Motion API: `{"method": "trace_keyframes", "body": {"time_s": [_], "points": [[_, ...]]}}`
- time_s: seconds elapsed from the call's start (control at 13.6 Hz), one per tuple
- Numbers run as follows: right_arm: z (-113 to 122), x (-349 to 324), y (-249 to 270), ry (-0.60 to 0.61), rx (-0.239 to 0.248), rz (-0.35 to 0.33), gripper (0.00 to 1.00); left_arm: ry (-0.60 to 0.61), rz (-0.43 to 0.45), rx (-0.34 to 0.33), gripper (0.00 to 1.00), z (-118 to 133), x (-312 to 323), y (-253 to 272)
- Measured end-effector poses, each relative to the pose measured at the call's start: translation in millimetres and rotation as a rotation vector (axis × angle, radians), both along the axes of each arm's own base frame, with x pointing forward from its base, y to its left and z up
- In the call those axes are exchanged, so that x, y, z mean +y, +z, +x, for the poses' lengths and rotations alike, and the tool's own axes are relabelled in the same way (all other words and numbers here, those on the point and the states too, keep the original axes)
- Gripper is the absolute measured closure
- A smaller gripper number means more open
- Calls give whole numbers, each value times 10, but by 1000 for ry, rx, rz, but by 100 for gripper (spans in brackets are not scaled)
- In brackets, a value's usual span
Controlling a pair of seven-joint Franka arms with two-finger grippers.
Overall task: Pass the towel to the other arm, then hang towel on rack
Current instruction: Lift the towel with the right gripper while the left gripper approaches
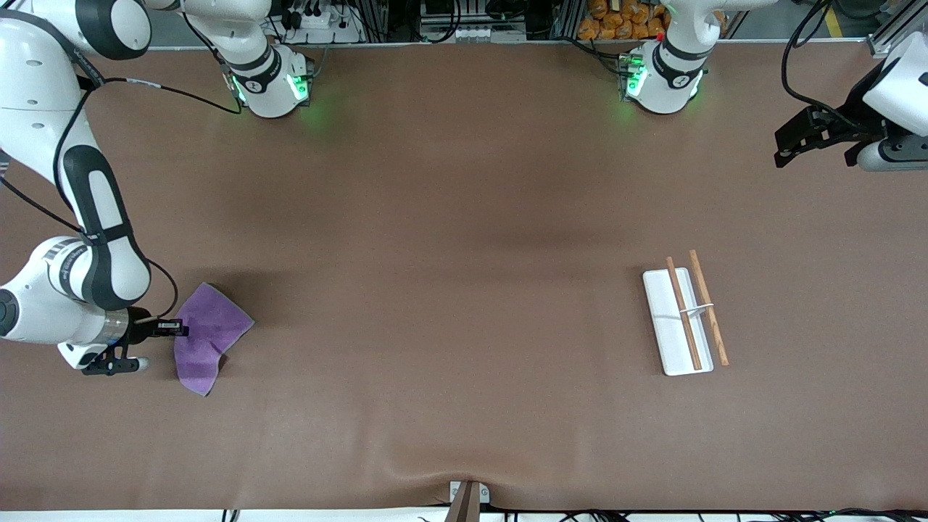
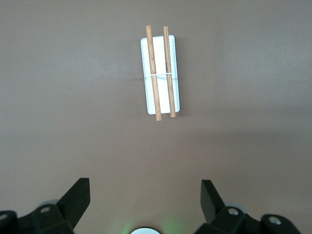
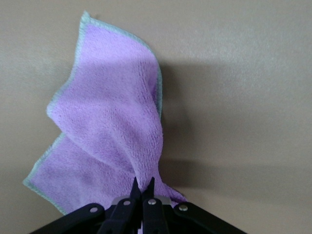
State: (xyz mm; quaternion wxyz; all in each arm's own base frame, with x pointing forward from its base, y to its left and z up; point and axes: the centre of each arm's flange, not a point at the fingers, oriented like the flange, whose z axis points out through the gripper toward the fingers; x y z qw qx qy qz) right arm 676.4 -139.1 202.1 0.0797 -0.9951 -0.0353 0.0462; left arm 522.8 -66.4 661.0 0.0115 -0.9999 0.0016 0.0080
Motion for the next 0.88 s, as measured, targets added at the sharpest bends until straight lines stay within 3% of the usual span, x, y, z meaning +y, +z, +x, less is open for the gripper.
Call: {"method": "trace_keyframes", "body": {"time_s": [0.22,0.44,0.66,0.88], "points": [[103,28,341,174,-68,8,98,0,0,0,0,0,0,1],[219,293,1120,423,-156,15,98,-1,0,-1,0,-1,-4,5],[267,949,1785,690,-231,17,98,-1,0,-3,0,0,-3,9],[224,2100,2011,923,-269,35,98,-1,0,-3,0,0,-5,12]]}}
